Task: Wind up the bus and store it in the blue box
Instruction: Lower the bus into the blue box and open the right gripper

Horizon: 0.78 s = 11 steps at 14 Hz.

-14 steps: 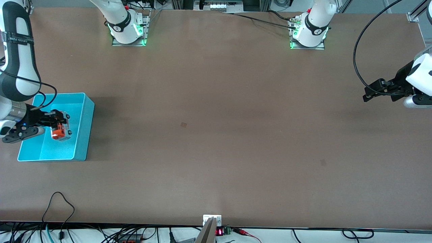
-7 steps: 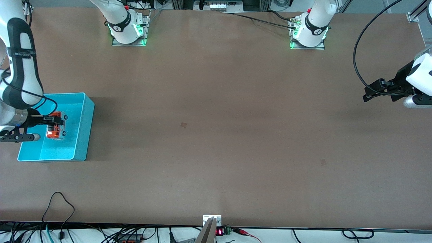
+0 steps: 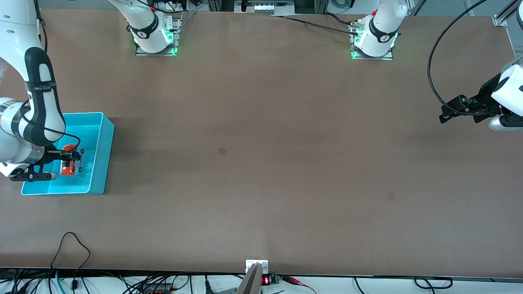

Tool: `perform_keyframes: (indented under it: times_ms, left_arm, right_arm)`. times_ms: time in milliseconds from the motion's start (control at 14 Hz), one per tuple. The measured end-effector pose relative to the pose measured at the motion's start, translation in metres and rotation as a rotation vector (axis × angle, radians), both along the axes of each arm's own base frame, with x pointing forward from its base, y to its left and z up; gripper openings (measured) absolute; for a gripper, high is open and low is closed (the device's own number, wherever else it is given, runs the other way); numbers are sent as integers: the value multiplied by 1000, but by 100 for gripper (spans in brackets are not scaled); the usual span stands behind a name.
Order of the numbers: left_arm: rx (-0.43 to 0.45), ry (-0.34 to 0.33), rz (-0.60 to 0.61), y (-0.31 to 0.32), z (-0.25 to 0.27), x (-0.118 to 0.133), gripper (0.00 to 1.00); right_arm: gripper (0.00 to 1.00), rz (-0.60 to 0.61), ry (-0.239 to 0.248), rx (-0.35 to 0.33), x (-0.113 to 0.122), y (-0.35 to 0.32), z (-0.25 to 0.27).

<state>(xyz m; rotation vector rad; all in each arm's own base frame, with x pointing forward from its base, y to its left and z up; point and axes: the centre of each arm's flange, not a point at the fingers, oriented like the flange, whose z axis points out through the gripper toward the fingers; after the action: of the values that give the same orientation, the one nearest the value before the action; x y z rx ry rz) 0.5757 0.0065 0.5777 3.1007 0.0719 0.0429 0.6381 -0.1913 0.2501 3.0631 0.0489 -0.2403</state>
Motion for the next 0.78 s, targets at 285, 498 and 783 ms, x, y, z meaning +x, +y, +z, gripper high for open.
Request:
perform_keyframes:
  times_ms: [285,498,783]
  left_arm:
    - [0,0,0,0,0,0,100]
    - [0,0,4,3,0,0,100]
    - [0,0,5,3,0,0,100]
  right_arm:
    - [52,3,11,-4,-1,0,-9]
    - [52,4,16,-5,-1,-1,-16]
    - [52,4,21,-6,-1,-1,-22]
